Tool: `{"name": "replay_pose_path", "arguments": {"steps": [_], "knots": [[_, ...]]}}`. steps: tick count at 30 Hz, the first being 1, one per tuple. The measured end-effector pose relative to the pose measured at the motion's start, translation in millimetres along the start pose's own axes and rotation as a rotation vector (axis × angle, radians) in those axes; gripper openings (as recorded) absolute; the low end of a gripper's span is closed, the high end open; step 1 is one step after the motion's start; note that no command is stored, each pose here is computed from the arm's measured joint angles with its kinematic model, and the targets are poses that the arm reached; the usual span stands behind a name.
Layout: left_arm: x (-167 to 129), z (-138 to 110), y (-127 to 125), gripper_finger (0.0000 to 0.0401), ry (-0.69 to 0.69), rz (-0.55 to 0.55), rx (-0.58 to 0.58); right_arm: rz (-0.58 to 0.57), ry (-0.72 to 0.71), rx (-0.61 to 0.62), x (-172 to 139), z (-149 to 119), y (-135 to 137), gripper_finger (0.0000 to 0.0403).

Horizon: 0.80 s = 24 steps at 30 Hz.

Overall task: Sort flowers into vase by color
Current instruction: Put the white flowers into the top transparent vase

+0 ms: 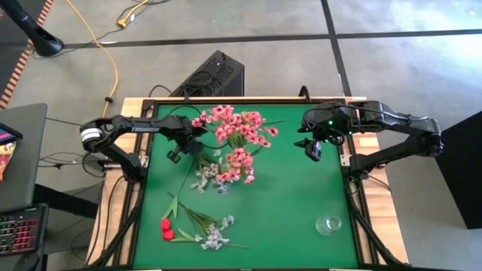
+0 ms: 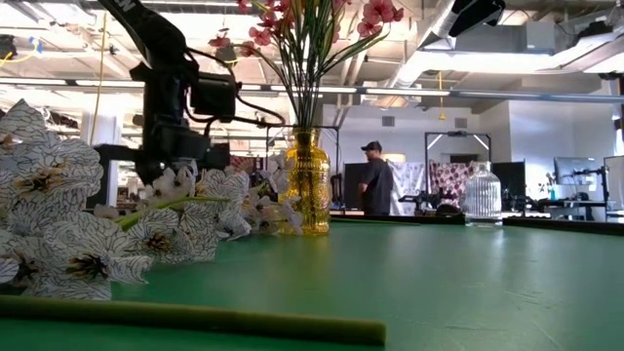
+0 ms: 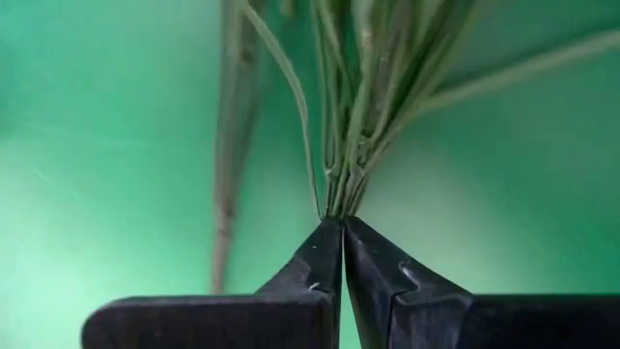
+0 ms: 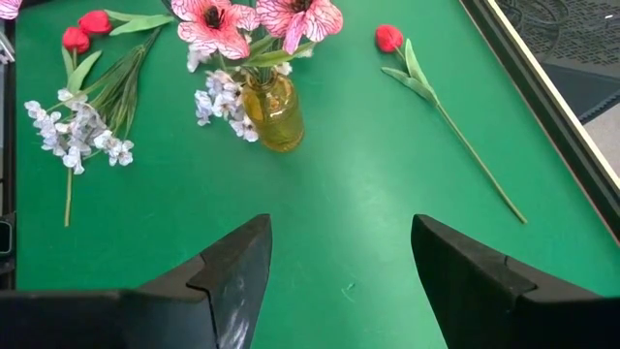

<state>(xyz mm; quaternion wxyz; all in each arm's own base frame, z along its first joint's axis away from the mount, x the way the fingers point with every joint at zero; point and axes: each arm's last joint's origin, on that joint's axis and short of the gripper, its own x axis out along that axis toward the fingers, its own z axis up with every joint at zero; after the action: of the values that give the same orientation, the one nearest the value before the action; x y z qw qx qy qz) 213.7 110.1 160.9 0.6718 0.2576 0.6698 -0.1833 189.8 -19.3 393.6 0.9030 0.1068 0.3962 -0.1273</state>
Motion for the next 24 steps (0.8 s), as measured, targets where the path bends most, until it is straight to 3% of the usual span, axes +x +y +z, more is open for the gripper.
{"name": "replay_pose_path", "arguments": {"steps": [3,6,12,20,22,24], "knots": [[-8.4,-3.7,-5.9,0.0,0.008,-0.015,-0.019,0.0,0.0,0.0,0.0,0.0,0.0,0.0276],[-23.3,-7.0,-9.7,0.0,-0.014,0.042,-0.054,0.0,0.0,0.0,0.0,0.0,0.0,0.0276],[-63.3,-19.4,-21.8,0.0,-0.028,0.258,-0.121,0.0,-0.001,0.0,0.0,0.1,0.0,0.0276],[-110.4,-37.6,-38.1,0.0,-0.059,0.615,-0.339,0.001,-0.003,-0.005,0.0,0.3,0.1,0.0276],[-118.0,-39.4,-41.7,0.0,-0.12,0.652,-0.371,0.001,-0.005,-0.006,0.0,0.4,0.1,0.0276],[-119.1,-38.2,-44.2,0.0,-0.204,0.609,-0.393,0.002,-0.008,-0.006,0.0,0.8,0.2,0.0276]]}}
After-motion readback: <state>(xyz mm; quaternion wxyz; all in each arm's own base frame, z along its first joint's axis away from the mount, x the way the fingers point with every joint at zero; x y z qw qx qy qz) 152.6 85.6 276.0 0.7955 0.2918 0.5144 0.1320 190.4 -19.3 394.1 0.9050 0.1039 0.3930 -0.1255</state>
